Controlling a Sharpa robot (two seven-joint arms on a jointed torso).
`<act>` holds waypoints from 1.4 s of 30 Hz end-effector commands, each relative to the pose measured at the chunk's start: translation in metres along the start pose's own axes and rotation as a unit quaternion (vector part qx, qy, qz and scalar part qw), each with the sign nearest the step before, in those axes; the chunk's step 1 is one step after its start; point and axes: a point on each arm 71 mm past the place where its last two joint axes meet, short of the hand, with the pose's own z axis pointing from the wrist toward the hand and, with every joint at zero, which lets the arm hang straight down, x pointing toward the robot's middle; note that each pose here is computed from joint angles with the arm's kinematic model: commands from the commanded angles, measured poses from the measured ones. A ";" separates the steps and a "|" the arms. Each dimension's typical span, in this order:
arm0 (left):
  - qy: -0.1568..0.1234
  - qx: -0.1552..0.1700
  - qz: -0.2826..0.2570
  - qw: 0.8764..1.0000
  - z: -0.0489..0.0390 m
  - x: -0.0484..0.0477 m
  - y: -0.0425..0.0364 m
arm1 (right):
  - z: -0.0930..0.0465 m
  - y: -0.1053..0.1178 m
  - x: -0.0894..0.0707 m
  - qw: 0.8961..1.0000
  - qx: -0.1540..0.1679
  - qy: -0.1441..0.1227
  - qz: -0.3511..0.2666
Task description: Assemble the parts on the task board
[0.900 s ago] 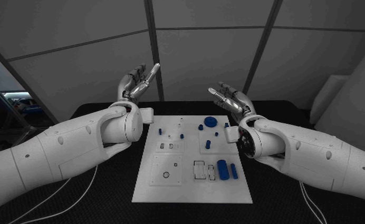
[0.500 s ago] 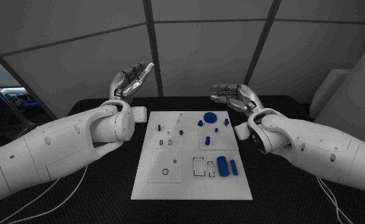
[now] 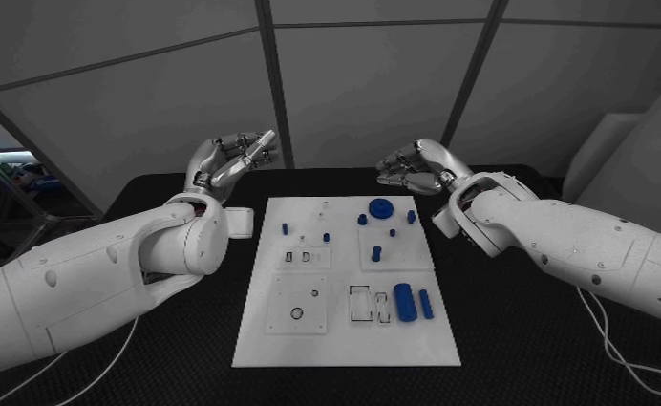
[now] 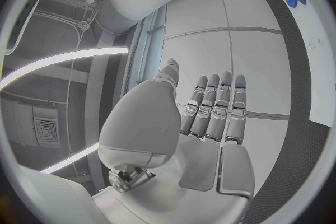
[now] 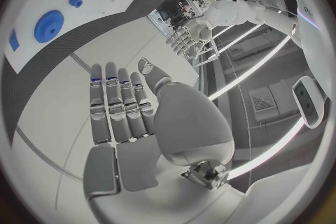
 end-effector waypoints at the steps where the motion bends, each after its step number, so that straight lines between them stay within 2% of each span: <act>1: 0.042 0.006 0.002 0.999 -0.0047 0.0075 -0.0035 | 0.004 0.003 0.008 0.991 0.007 0.069 -0.110; 4: 0.054 0.002 -0.001 0.999 -0.0117 0.0097 -0.0044 | 0.009 0.008 0.011 0.982 0.010 0.089 -0.166; 12: 0.072 -0.002 -0.010 0.997 -0.0233 0.0180 -0.0090 | 0.018 0.017 0.014 0.959 0.016 0.109 -0.260; 21: 0.077 -0.001 -0.013 0.997 -0.0284 0.0210 -0.0133 | 0.027 0.024 0.018 0.940 0.027 0.128 -0.315; 29: 0.078 -0.001 -0.013 0.997 -0.0297 0.0210 -0.0147 | 0.030 0.026 0.020 0.932 0.032 0.130 -0.337; 42: 0.078 -0.003 -0.013 0.997 -0.0307 0.0205 -0.0159 | 0.035 0.024 0.026 0.924 0.046 0.149 -0.349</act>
